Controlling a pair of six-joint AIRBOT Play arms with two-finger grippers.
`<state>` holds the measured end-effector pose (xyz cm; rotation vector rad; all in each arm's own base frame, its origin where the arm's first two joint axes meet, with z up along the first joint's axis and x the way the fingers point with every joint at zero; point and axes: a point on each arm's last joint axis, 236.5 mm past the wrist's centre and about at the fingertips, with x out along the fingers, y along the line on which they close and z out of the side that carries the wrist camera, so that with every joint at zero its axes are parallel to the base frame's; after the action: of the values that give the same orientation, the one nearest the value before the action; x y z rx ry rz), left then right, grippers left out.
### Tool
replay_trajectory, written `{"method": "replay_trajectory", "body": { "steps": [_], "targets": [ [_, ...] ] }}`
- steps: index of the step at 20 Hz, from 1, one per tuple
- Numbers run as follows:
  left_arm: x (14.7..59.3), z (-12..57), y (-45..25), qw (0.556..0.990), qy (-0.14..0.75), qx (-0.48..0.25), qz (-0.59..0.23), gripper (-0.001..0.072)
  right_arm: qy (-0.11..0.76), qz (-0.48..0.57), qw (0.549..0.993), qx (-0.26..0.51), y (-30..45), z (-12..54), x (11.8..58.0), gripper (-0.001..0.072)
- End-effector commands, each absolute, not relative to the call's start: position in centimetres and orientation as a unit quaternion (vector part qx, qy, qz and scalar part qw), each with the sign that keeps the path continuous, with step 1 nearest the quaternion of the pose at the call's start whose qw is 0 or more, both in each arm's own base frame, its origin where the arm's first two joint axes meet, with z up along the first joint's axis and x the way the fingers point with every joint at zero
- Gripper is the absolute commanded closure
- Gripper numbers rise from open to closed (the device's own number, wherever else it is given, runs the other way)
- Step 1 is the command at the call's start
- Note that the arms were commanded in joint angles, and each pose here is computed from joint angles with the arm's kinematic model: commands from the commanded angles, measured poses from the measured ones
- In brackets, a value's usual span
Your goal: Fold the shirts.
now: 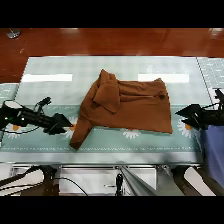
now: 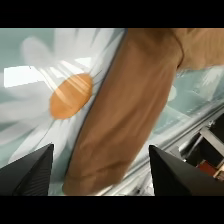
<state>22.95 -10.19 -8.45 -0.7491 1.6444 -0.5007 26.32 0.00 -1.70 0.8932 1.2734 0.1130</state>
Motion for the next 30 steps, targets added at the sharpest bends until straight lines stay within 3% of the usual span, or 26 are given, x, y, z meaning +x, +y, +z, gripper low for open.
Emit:
{"method": "replay_trajectory", "body": {
  "steps": [1, 7, 8, 9, 14, 19, 30],
  "targets": [
    [23.6, -10.0, -12.7, 0.618, 0.701, -0.276, -0.225, 0.0007, 0.576, 0.063, 0.705, 0.409, 0.7, -1.6, 26.0, 0.0087],
    [23.3, -10.8, -16.2, 0.618, 0.704, -0.249, -0.247, 0.003, 0.577, 0.061, 0.705, 0.408, 0.6, -1.7, 25.9, 0.0087],
    [23.2, -10.8, -16.2, 0.617, 0.704, -0.249, -0.249, 0.0325, 0.581, 0.052, 0.706, 0.401, 0.2, -2.0, 25.7, 0.0087],
    [23.0, -10.6, -16.2, 0.613, 0.706, -0.25, -0.251, 0.0668, 0.593, 0.036, 0.704, 0.39, -0.5, -2.7, 25.2, 0.0087],
    [24.0, -9.9, -16.2, 0.619, 0.699, -0.249, -0.256, 0.0671, 0.68, -0.039, 0.642, 0.351, -2.1, -6.3, 19.5, 0.0087],
    [25.1, -9.3, -16.4, 0.629, 0.689, -0.251, -0.26, 0.0672, 0.694, -0.03, 0.616, 0.371, -0.2, -8.6, 18.5, 0.0087],
    [25.0, -9.0, -16.7, 0.625, 0.688, -0.258, -0.263, 0.0672, 0.662, 0.02, 0.651, 0.37, 5.0, -10.5, 27.1, 0.0095]
  ]
}}
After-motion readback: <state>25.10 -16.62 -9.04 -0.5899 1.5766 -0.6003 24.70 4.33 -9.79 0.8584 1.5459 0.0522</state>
